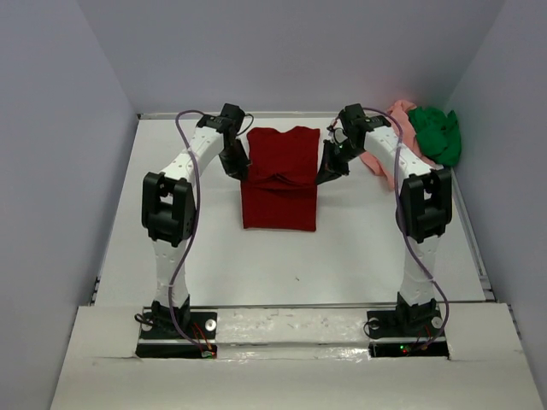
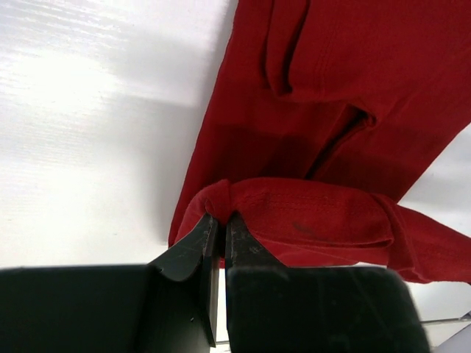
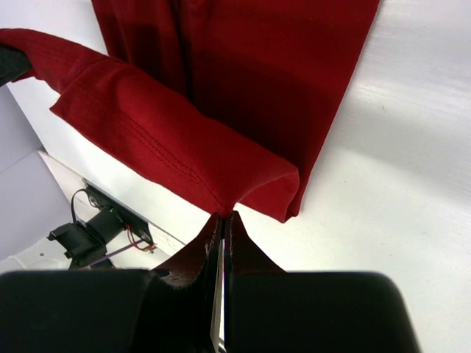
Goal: Fold and stack the t-shirts
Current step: Fold the folded rectangular tshirt in 1/3 of the way
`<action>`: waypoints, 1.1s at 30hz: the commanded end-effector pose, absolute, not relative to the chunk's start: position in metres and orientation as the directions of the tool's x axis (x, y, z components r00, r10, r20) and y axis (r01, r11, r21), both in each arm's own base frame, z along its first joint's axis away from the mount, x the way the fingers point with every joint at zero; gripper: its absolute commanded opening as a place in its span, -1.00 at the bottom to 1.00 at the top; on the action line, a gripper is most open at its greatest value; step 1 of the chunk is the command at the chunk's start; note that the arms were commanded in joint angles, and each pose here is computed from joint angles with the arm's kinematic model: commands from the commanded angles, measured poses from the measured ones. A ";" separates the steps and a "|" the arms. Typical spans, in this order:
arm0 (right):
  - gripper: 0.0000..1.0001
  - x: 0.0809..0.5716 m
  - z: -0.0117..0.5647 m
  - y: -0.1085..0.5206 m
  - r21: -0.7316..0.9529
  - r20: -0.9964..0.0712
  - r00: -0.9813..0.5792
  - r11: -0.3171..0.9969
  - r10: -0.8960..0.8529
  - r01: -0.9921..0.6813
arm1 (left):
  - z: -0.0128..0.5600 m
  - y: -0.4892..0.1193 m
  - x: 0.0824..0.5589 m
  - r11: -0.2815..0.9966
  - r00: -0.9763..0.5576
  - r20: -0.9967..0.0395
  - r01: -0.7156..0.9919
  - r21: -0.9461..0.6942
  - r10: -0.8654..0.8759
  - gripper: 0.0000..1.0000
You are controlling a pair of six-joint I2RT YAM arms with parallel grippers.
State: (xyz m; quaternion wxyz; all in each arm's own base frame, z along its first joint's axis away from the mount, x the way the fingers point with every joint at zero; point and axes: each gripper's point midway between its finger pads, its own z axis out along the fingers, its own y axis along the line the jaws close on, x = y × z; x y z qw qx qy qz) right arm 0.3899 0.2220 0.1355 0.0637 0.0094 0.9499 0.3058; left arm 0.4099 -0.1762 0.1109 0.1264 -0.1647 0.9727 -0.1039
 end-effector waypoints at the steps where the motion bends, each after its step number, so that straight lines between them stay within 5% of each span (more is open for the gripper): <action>1: -1.00 0.398 0.141 0.216 0.584 -0.139 -0.989 0.811 0.052 -0.040 | 0.120 -0.175 0.417 0.933 -0.921 -0.226 -0.259 -0.252 -0.316 -1.00; 33: -1.00 0.444 0.095 0.211 0.547 -0.199 -0.978 0.836 0.068 -0.053 | 0.090 -0.200 0.452 0.937 -0.930 -0.253 -0.189 -0.294 -0.267 -1.00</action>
